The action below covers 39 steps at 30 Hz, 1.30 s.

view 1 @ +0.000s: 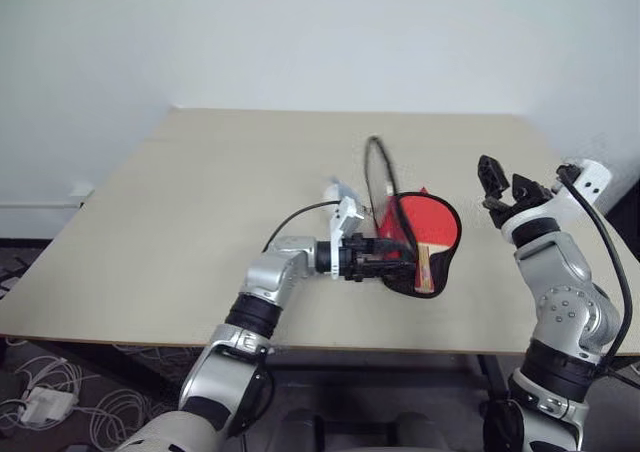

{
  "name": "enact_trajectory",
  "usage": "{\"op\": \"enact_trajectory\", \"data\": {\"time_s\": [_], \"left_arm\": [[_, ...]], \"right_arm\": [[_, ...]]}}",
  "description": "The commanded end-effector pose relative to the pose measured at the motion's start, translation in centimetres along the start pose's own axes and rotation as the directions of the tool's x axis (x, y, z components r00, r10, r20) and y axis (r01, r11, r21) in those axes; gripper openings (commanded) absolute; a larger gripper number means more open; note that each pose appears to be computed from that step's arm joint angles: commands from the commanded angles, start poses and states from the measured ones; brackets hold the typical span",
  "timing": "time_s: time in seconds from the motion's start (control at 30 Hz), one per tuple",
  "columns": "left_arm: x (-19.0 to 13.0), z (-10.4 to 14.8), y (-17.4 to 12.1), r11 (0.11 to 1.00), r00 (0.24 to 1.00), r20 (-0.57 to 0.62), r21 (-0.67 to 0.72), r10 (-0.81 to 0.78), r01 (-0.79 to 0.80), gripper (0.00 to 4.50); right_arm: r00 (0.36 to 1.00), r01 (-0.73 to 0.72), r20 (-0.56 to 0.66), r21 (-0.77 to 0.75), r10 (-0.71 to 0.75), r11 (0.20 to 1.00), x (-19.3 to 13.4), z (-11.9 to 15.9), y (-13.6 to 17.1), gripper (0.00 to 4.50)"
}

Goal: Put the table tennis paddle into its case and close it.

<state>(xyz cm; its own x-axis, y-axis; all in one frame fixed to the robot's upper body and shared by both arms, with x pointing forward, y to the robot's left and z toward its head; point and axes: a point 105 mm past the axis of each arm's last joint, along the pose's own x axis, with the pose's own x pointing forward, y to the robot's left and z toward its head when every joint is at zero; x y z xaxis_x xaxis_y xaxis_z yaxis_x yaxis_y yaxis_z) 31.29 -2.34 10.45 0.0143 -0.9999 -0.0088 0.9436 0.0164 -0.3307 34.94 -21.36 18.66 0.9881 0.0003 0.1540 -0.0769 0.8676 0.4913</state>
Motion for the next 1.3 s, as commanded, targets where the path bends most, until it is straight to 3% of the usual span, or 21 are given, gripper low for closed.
{"op": "enact_trajectory", "data": {"time_s": [0.03, 0.33, 0.53, 0.67, 0.8, 1.03, 1.3], "left_arm": [[1.9, 0.4, -0.7, 0.999, 0.999, -0.019, 0.031, -0.039, 0.040, 3.34], [-0.5, 1.3, 0.8, 0.997, 0.998, 0.021, -0.046, 0.061, -0.060, 3.34], [-2.3, -0.3, 3.7, 0.948, 0.954, -0.113, -0.128, 0.277, -0.291, 3.34], [-2.2, -0.9, 4.6, 0.907, 0.934, -0.133, -0.230, 0.330, -0.353, 3.34], [-1.4, -1.6, 6.4, 0.825, 0.883, -0.179, -0.315, 0.434, -0.469, 3.34], [0.5, -1.6, 7.1, 0.740, 0.862, -0.215, -0.445, 0.459, -0.505, 3.34], [1.8, -1.7, 6.1, 0.671, 0.888, -0.220, -0.590, 0.403, -0.450, 3.34]], "right_arm": [[0.995, 0.024, 0.101, -0.006, -0.023, 1.000, 0.2, 2.4, -0.4, 4.49], [0.986, 0.138, 0.099, -0.013, -0.136, 0.990, -0.2, 1.8, -3.3, 4.49], [0.989, 0.135, 0.067, -0.026, -0.133, 0.991, -0.1, 0.9, -3.1, 4.49], [0.990, 0.137, 0.036, -0.011, -0.137, 0.990, 0.2, 0.2, -3.2, 4.49], [0.989, 0.107, -0.093, -0.082, -0.115, 0.991, 0.5, -2.3, -3.0, 4.49], [0.956, -0.072, -0.292, -0.263, -0.008, 0.962, -0.5, -5.0, -2.8, 4.49], [0.962, -0.022, -0.266, -0.284, -0.057, 0.959, -0.7, -3.7, -4.7, 4.49]]}}
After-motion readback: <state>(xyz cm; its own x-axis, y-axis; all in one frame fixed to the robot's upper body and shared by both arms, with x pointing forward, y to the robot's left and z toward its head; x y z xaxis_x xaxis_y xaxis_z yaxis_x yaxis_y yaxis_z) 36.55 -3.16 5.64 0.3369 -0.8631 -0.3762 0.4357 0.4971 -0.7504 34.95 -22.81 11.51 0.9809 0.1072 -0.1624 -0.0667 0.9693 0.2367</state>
